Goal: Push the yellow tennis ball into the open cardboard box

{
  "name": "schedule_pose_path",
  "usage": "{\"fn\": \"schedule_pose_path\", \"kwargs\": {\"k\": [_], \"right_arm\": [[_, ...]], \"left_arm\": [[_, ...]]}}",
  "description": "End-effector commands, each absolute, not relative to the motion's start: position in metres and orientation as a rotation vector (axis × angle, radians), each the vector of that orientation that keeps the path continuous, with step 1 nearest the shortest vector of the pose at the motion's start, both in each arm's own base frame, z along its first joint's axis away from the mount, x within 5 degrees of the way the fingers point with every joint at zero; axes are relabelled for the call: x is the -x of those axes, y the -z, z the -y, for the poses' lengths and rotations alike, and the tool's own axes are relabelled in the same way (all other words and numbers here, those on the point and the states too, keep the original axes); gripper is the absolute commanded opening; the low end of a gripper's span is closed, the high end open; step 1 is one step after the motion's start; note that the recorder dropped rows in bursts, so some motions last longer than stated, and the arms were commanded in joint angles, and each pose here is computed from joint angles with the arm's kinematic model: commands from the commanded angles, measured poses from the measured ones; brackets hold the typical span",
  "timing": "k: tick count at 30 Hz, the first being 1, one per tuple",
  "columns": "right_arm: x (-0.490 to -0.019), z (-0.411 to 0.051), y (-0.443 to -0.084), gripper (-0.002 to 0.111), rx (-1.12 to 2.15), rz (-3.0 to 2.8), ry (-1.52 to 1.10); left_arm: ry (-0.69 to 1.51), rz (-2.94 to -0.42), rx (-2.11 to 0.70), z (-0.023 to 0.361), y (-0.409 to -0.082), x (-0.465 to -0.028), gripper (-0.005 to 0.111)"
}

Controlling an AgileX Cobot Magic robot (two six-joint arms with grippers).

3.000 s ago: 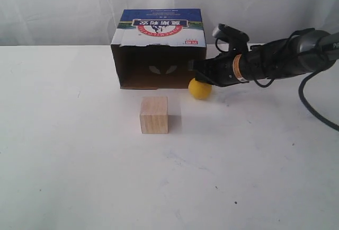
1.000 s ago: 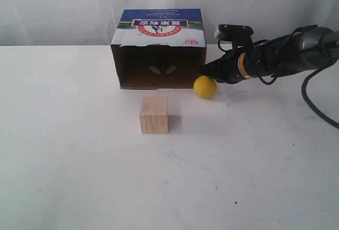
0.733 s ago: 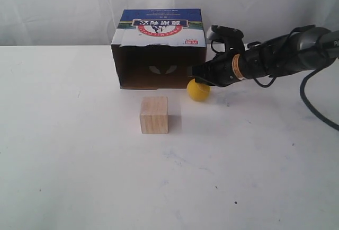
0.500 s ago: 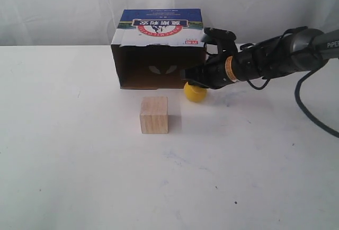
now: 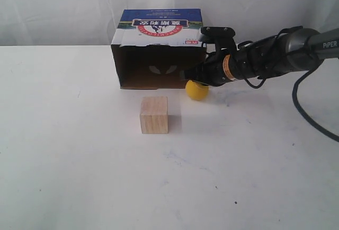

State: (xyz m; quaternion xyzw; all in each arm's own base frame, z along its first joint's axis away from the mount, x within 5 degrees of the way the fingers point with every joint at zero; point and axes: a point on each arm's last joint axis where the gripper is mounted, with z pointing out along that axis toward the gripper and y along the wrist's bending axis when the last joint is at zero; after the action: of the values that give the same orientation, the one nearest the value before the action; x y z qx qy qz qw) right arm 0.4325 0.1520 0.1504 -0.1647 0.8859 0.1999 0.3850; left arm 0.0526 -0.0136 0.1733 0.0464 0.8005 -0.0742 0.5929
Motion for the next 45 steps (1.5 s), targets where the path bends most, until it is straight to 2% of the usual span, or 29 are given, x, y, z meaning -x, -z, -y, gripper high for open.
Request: {"fn": "schedule_pose_path", "kwargs": {"k": [1,9,15,20,35,45], "right_arm": [[-0.433,-0.15,-0.146,0.0,0.442,-2.261,-0.474],[-0.445,-0.156,-0.152,0.0,0.426,-2.23,-0.524],[-0.449,-0.165,-0.135,0.0,0.447,-2.26,-0.61],[-0.452,-0.17,-0.136,0.0,0.446,-2.243,-0.545],[-0.456,-0.173,-0.145,0.0,0.462,-2.214,-0.572],[-0.453,-0.172,-0.187,0.0,0.479,-2.116,-0.553]], "left_arm": [[0.186,-1.861,-0.105,0.014,-0.173,-0.052,0.0],[0.186,-1.861,-0.105,0.014,-0.173,-0.052,0.0],[0.186,-1.861,-0.105,0.014,-0.173,-0.052,0.0],[0.186,-1.861,-0.105,0.014,-0.173,-0.052,0.0],[0.186,-1.861,-0.105,0.014,-0.173,-0.052,0.0],[0.186,-1.861,-0.105,0.014,-0.173,-0.052,0.0]]}}
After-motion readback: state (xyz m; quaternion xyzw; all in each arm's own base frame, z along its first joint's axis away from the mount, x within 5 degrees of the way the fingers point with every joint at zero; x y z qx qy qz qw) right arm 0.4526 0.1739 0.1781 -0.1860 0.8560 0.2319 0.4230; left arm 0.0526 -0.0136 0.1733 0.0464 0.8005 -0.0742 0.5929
